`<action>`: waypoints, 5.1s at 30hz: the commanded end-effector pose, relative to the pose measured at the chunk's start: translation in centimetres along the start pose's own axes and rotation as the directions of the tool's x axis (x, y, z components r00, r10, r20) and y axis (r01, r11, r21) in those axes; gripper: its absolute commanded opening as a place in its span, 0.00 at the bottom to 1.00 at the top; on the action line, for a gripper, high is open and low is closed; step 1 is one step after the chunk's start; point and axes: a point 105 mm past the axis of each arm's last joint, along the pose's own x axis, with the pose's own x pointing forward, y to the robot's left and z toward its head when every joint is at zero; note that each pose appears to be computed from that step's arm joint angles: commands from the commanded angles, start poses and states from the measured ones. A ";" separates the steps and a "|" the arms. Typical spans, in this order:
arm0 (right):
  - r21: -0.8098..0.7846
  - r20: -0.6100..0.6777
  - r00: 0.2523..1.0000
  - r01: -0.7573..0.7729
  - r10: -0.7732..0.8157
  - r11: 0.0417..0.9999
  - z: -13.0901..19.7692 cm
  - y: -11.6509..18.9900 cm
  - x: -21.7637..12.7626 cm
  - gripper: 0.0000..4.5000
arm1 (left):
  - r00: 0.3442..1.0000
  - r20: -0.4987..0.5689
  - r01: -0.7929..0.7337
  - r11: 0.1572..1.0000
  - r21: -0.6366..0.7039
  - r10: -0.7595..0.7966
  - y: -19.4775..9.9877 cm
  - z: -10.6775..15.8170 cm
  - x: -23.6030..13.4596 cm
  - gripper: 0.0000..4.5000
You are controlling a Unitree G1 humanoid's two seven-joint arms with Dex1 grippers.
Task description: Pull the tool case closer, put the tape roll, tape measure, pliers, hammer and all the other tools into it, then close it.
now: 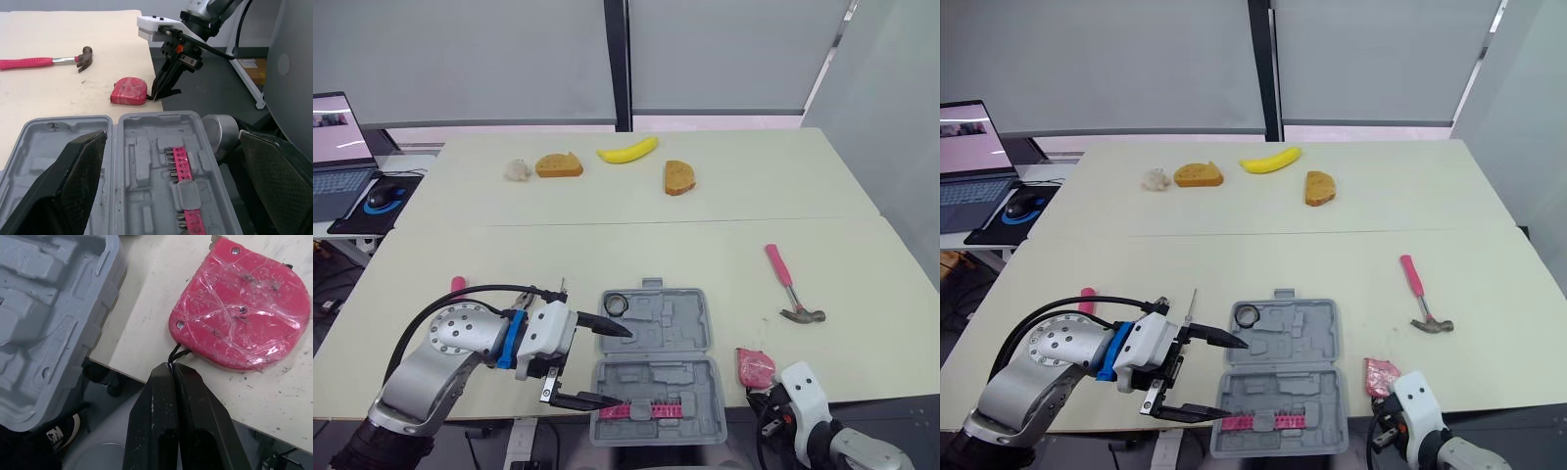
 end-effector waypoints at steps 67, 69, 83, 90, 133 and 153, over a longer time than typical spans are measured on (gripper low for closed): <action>-0.757 -0.253 0.896 -0.418 0.364 0.503 5.6 -5.4 2.0 0.99 | 0.994 0.047 0.098 0.994 0.050 -0.101 -1.1 1.1 1.6 1.00; -0.757 -0.254 0.895 -0.420 0.366 0.500 5.5 -5.4 2.2 0.99 | 0.994 0.046 0.097 0.994 0.049 -0.099 -1.1 1.1 1.6 1.00; -0.769 -0.214 0.913 -0.377 0.348 0.516 7.2 -5.7 1.5 0.71 | 1.000 0.017 0.023 0.998 0.050 -0.024 0.1 0.6 0.9 1.00; -0.841 -0.245 0.931 -0.343 0.270 0.419 12.3 -4.5 -0.5 0.71 | 0.986 -0.101 -0.134 0.991 0.028 0.136 2.3 -1.0 -1.6 1.00; -0.829 -0.494 0.852 -0.522 0.176 0.200 19.9 1.1 9.8 0.71 | 0.932 -0.158 -0.312 0.944 0.107 0.326 5.8 -2.3 0.9 1.00; -0.852 -0.417 0.868 -0.476 0.269 0.218 22.0 2.2 7.8 1.00 | 0.934 -0.148 -0.313 0.945 0.093 0.324 5.5 -2.7 1.3 1.00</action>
